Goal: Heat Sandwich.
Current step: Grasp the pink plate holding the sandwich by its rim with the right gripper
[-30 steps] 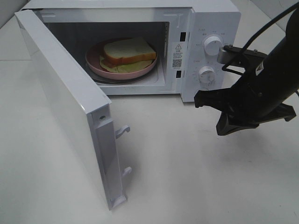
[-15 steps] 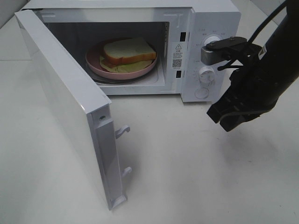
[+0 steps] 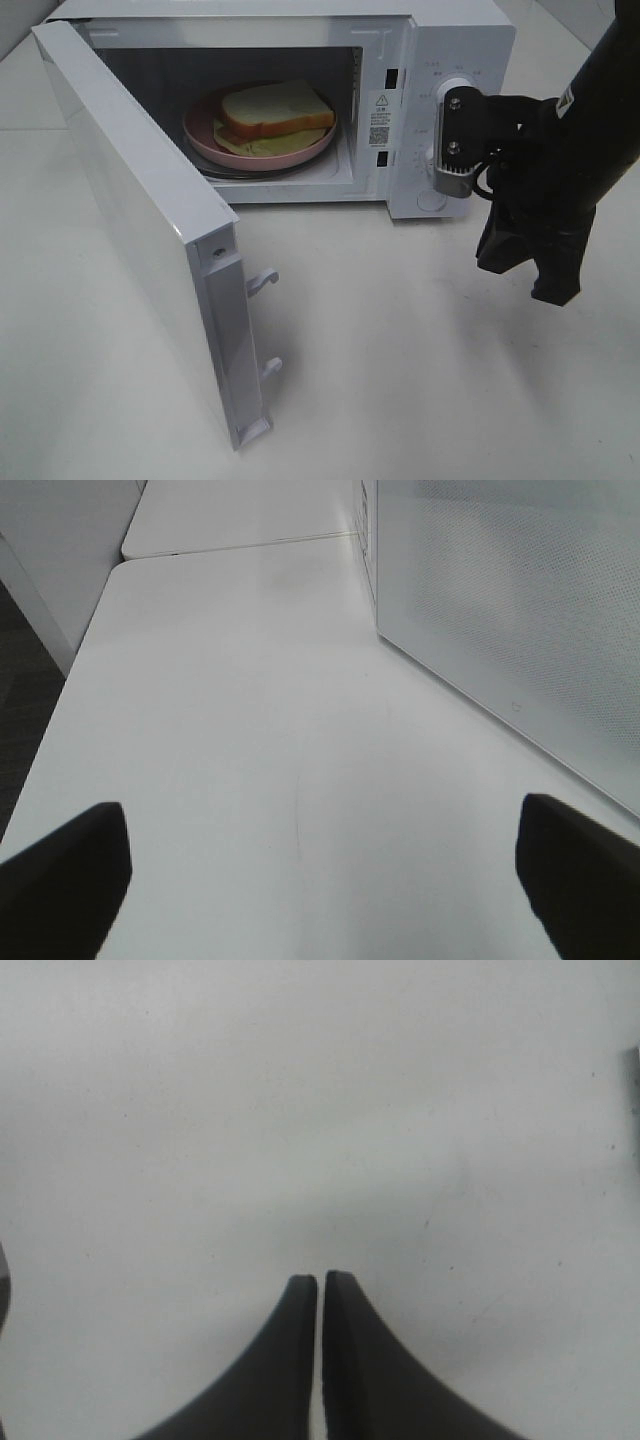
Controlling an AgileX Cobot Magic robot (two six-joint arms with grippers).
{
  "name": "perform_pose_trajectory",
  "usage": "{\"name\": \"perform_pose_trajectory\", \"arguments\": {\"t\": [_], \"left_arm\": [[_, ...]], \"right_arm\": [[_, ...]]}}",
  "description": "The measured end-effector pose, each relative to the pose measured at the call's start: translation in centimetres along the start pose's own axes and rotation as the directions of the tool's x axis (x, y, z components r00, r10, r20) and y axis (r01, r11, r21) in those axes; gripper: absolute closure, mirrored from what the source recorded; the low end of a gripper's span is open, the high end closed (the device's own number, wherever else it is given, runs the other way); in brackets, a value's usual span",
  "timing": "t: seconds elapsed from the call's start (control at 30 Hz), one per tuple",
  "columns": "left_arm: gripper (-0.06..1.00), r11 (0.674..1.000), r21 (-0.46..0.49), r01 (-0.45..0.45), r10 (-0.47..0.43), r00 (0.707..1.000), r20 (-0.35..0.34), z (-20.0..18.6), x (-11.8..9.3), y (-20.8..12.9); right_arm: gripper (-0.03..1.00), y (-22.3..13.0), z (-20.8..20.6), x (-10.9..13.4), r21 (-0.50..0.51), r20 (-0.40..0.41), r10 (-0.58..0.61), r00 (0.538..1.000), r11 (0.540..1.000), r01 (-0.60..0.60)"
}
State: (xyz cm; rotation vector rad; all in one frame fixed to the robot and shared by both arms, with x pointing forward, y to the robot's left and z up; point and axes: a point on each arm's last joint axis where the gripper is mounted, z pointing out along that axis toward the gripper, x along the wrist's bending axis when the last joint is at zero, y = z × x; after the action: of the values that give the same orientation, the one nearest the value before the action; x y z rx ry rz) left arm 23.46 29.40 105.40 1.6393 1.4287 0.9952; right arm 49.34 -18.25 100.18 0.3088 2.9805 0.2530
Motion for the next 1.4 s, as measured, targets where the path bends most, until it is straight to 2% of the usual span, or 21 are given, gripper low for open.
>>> {"name": "perform_pose_trajectory", "arguments": {"t": [0.1,0.13,0.23,0.33,0.4,0.43,0.47,0.5,0.57,0.6,0.63,0.67,0.7,0.73,0.8,0.83,1.1,1.4], "left_arm": [[-0.05,1.000,0.000,0.000,0.000,1.000,0.000,0.0,0.0,0.0],[-0.05,1.000,0.000,0.000,0.000,1.000,0.000,0.0,0.0,0.0],[-0.05,1.000,0.000,-0.001,0.001,1.000,-0.001,0.0,0.0,0.0],[-0.05,1.000,0.000,-0.001,0.001,1.000,-0.001,0.0,0.0,0.0],[-0.05,1.000,0.000,-0.001,0.001,1.000,-0.001,0.0,0.0,0.0],[-0.05,1.000,0.000,-0.001,0.001,1.000,-0.001,0.0,0.0,0.0],[-0.05,1.000,0.000,-0.001,0.001,1.000,-0.001,0.0,0.0,0.0],[-0.05,1.000,0.000,-0.001,0.001,1.000,-0.001,0.0,0.0,0.0],[-0.05,1.000,0.000,-0.001,0.001,1.000,-0.001,0.0,0.0,0.0],[-0.05,1.000,0.000,-0.001,0.001,1.000,-0.001,0.0,0.0,0.0],[-0.05,1.000,0.000,-0.001,0.001,1.000,-0.001,0.0,0.0,0.0],[-0.05,1.000,0.000,-0.001,0.001,1.000,-0.001,0.0,0.0,0.0],[-0.05,1.000,0.000,-0.001,0.001,1.000,-0.001,0.0,0.0,0.0],[-0.05,1.000,0.000,-0.001,0.001,1.000,-0.001,0.0,0.0,0.0],[-0.05,1.000,0.000,-0.001,0.001,1.000,-0.001,0.0,0.0,0.0],[-0.05,1.000,0.000,-0.001,0.001,1.000,-0.001,0.0,0.0,0.0],[-0.05,1.000,0.000,-0.001,0.001,1.000,-0.001,0.0,0.0,0.0],[-0.05,1.000,0.000,-0.001,0.001,1.000,-0.001,0.0,0.0,0.0]], "right_arm": [[0.92,0.0,0.0,0.0,0.001,0.001,-0.168,0.986,0.986,0.168],[0.92,0.0,0.0,0.0,0.001,0.001,-0.168,0.986,0.986,0.168],[0.90,-0.2,0.0,-0.2,0.027,0.011,-0.275,0.961,0.961,0.275],[0.87,-0.3,0.0,-0.3,0.038,0.024,-0.299,0.954,0.954,0.298],[0.77,-0.3,0.0,-0.5,0.048,0.038,-0.322,0.946,0.946,0.320],[0.77,-0.3,0.0,-0.5,0.048,0.038,-0.322,0.946,0.946,0.320],[0.72,-0.3,0.0,-0.5,0.050,0.042,-0.326,0.944,0.945,0.324],[0.60,-0.3,0.0,-0.6,0.049,0.053,-0.328,0.943,0.944,0.325],[0.49,-0.2,0.0,-0.6,0.048,0.057,-0.328,0.943,0.944,0.325],[0.49,-0.2,0.0,-0.6,0.048,0.057,-0.328,0.943,0.944,0.325],[0.44,-0.2,0.0,-0.6,0.048,0.057,-0.328,0.943,0.944,0.325],[0.33,-0.2,0.0,-0.6,0.047,0.058,-0.324,0.944,0.946,0.322],[0.27,-0.2,0.0,-0.6,0.047,0.059,-0.317,0.947,0.948,0.314],[0.22,-0.2,0.0,-0.6,0.046,0.058,-0.305,0.951,0.952,0.303],[0.19,-0.2,0.0,-0.6,0.045,0.058,-0.283,0.957,0.959,0.281],[0.13,-0.3,0.0,-0.6,0.045,0.058,-0.274,0.960,0.961,0.272],[0.08,0.4,-0.8,-1.0,0.042,0.087,-0.266,0.960,0.964,0.263],[0.07,2.7,-2.2,-1.2,0.065,0.180,-0.353,0.918,0.936,0.347]]}}
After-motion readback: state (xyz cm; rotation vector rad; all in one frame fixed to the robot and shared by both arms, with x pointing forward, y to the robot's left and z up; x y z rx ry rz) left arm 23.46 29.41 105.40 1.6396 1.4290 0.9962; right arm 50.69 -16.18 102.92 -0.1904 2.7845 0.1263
